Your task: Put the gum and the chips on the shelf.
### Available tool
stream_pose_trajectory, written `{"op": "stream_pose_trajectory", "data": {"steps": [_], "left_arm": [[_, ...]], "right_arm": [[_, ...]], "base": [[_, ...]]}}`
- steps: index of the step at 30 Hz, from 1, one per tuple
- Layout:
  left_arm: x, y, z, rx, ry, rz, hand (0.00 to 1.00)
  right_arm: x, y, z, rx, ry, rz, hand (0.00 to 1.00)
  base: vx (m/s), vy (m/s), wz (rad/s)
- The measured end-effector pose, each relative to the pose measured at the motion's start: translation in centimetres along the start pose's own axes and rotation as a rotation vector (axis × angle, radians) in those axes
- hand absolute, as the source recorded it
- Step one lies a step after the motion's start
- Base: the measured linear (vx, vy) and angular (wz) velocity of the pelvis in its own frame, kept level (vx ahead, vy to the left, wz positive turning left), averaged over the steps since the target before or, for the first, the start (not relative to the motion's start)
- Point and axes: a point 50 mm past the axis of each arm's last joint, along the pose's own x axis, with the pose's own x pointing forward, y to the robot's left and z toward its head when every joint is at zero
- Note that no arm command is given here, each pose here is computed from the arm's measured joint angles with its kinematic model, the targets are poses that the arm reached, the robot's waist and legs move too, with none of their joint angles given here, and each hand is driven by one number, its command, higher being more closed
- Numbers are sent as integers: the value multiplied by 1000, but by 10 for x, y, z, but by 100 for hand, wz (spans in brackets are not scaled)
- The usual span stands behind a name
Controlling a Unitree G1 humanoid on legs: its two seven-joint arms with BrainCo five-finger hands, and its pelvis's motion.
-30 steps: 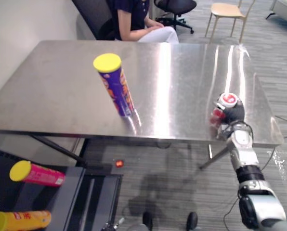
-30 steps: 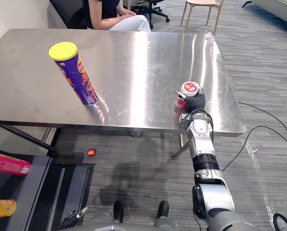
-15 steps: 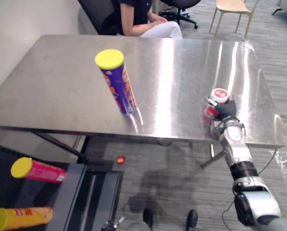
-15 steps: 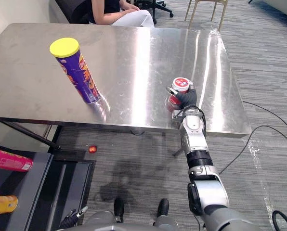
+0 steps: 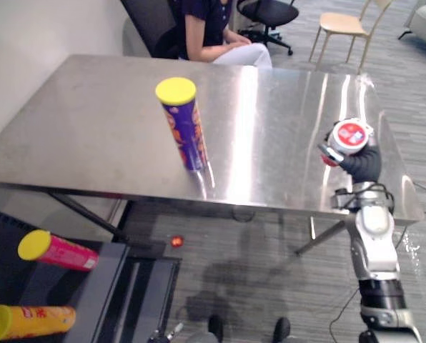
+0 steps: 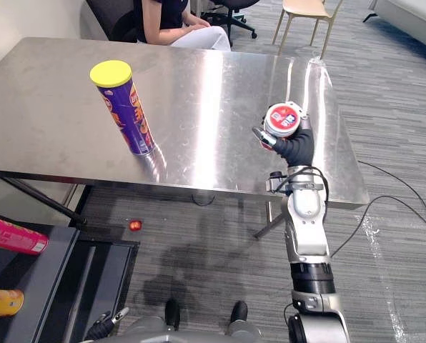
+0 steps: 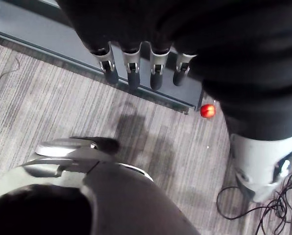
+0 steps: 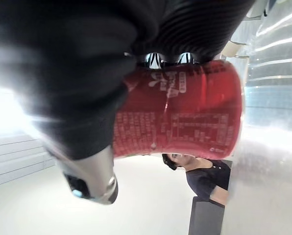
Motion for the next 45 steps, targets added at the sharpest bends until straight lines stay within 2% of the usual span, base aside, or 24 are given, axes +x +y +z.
{"op": "stream_pose_trajectory", "data": {"steps": [8, 13, 19, 22, 25, 29, 31, 35, 38, 41, 45], "left_arm": [[-2, 3, -10, 10, 41, 7, 0], [-4, 4, -18, 6, 75, 12, 0], [-4, 6, -19, -26, 76, 25, 0], [-3, 5, -18, -48, 72, 11, 0], [-2, 1, -13, -90, 55, -12, 0], [3, -5, 4, -90, 3, -28, 0], [6, -10, 10, -113, -6, -34, 0], [1, -17, -5, -153, 39, -38, 0], [3, -6, 1, -190, 22, -2, 0], [0, -14, -10, -240, 57, -9, 0], [0, -10, -14, -215, 76, 7, 0]], "right_arm": [[-37, -8, -4, 9, 62, 32, 100], [-58, -26, -8, -14, 120, -28, 100], [-69, -27, -13, 17, 156, -81, 100], [-66, -17, -14, 77, 149, -60, 100], [-42, 18, -13, 194, 95, 45, 100], [-20, 40, 3, 230, 2, 132, 100], [-9, 32, 10, 206, -42, 100, 100], [-12, 14, 13, 146, -55, 31, 100], [-24, 4, 10, 125, -36, -23, 100], [-36, -9, 8, 93, -10, -66, 100], [-36, -11, 9, 96, -14, -78, 100]], "base": [[-74, -36, -14], [-27, -23, -3], [-36, -15, -11], [-122, -25, 10], [-140, -77, 64], [-148, -155, 171], [-155, -136, 199], [-86, -77, 178], [-199, -68, 164], [-103, 98, 124], [-172, 286, 84]]}}
